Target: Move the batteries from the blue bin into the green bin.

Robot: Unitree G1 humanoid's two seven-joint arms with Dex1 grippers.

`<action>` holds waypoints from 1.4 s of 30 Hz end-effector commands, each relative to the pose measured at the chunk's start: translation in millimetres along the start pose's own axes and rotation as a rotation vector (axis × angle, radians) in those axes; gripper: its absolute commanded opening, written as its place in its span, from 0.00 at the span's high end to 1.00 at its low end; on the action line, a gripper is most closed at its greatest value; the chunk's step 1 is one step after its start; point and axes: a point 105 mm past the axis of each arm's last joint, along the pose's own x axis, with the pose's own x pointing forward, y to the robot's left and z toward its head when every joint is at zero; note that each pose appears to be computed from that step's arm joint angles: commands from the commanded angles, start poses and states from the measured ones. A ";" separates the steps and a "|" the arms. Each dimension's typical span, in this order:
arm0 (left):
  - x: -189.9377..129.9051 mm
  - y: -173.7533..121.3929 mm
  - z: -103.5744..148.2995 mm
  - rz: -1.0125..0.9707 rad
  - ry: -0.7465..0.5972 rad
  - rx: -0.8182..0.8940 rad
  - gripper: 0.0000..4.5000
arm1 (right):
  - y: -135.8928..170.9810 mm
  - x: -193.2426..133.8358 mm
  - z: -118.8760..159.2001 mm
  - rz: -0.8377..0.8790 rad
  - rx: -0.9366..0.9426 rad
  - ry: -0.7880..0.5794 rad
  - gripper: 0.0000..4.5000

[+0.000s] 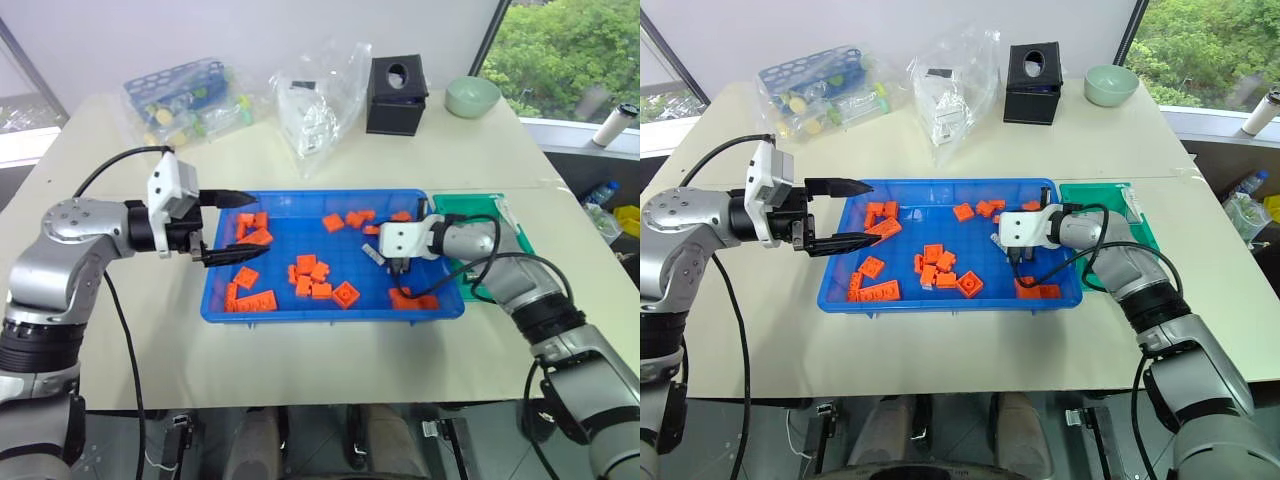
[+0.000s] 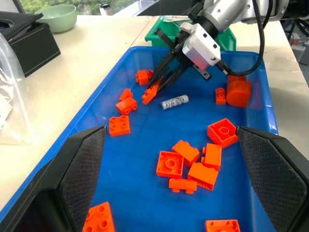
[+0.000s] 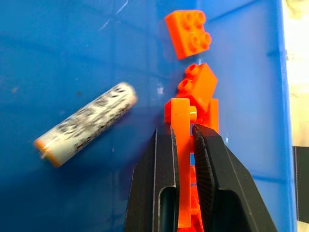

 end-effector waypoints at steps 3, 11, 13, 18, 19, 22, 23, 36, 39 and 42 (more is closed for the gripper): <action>1.6 3.5 14.8 0.000 -0.039 0.052 0.00 | -19.9 22.7 92.6 -0.051 0.189 -0.251 0.98; 4.6 2.2 14.2 -0.013 -0.043 0.048 0.00 | -28.7 13.8 91.4 -0.040 0.507 -0.162 0.41; 4.5 1.6 13.9 -0.014 -0.044 0.047 0.00 | -32.4 -0.1 79.5 -0.039 0.613 -0.110 0.41; 4.6 -0.8 10.6 -0.023 -0.040 0.039 0.00 | -14.4 -46.8 41.0 0.014 0.911 0.105 0.41; 4.8 -0.9 10.3 -0.024 -0.041 0.039 0.00 | -8.5 -51.8 38.3 0.029 0.957 0.131 0.41; 5.5 -0.2 9.9 -0.025 -0.042 0.038 0.00 | 8.1 -60.2 33.5 0.065 1.035 0.181 0.41; 5.9 0.1 9.7 -0.025 -0.043 0.038 0.00 | 13.0 -61.2 31.5 0.072 1.053 0.195 0.41; 12.8 -1.3 12.4 -0.050 -0.060 0.047 0.00 | 43.6 -35.5 -1.5 0.049 1.152 0.287 0.41; 13.7 -1.7 13.0 -0.051 -0.062 0.048 0.00 | 46.8 -33.1 -7.3 0.049 1.154 0.294 0.41; 14.0 -2.1 12.2 -0.051 -0.063 0.047 0.00 | 50.8 -31.6 -14.8 0.044 1.163 0.310 0.59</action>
